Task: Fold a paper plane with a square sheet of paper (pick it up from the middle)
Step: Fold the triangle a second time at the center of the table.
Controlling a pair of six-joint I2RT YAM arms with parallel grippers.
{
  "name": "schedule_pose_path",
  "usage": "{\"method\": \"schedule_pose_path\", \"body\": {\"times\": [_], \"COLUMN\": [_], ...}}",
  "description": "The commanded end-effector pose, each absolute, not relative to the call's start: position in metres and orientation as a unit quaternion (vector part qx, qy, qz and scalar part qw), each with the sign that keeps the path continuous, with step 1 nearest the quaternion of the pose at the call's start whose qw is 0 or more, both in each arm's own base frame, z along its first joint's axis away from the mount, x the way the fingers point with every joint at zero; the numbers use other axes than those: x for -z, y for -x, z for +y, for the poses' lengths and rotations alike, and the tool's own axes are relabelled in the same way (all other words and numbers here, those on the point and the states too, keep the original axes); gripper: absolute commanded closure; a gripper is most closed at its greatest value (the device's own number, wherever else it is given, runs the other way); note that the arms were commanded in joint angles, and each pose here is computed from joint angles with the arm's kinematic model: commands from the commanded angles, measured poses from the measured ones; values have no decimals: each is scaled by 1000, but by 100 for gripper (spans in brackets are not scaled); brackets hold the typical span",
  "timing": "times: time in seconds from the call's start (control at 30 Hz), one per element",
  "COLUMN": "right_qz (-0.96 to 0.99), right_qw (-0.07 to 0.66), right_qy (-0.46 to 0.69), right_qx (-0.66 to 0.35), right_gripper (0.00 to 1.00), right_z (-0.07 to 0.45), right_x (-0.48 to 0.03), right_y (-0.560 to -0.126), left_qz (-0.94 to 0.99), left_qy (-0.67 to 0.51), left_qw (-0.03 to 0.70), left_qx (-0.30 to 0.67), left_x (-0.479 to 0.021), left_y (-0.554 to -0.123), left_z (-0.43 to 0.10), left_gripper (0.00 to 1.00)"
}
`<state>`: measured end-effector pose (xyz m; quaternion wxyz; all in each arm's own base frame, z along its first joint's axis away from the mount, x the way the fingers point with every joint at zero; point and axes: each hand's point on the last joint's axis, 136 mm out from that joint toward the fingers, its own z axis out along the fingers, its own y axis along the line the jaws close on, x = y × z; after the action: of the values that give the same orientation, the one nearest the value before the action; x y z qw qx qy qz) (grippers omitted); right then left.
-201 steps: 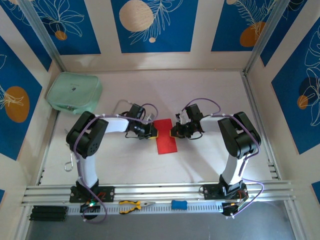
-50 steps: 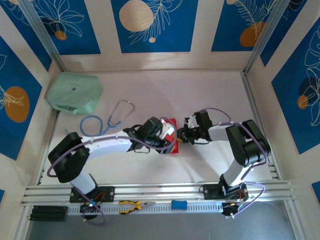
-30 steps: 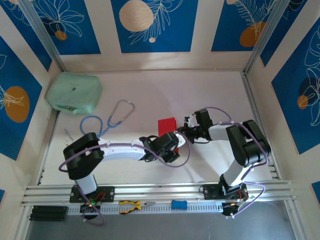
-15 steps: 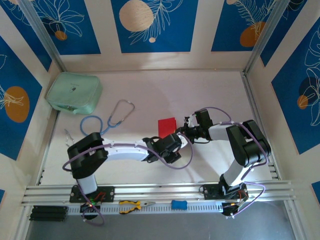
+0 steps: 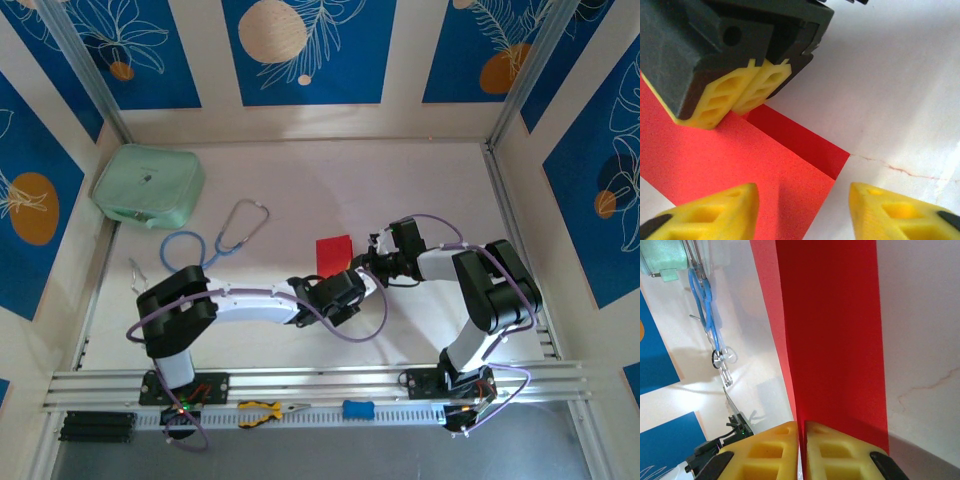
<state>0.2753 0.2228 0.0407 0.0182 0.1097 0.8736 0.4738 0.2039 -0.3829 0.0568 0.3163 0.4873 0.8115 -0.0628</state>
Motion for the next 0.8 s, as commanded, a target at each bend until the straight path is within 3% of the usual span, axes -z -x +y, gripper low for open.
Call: {"method": "schedule_pose_path", "body": {"times": [0.0, 0.43, 0.77], "right_qz": [870, 870, 875], "right_qw": [17, 19, 26], "right_qy": [-102, -104, -111], "right_qx": [-482, -481, -471], "right_gripper": [87, 87, 86], "right_z": [223, 220, 216], "right_x": [-50, -52, -51], "right_y": [-275, -275, -276], "left_qz": [812, 811, 816], "left_qy": [-484, -483, -474], "left_qw": [322, 326, 326], "left_qx": [52, 48, 63], "left_x": [-60, -62, -67], "left_y": [-206, -207, -207], "left_z": [-384, -380, -381], "left_gripper": [56, 85, 100]}}
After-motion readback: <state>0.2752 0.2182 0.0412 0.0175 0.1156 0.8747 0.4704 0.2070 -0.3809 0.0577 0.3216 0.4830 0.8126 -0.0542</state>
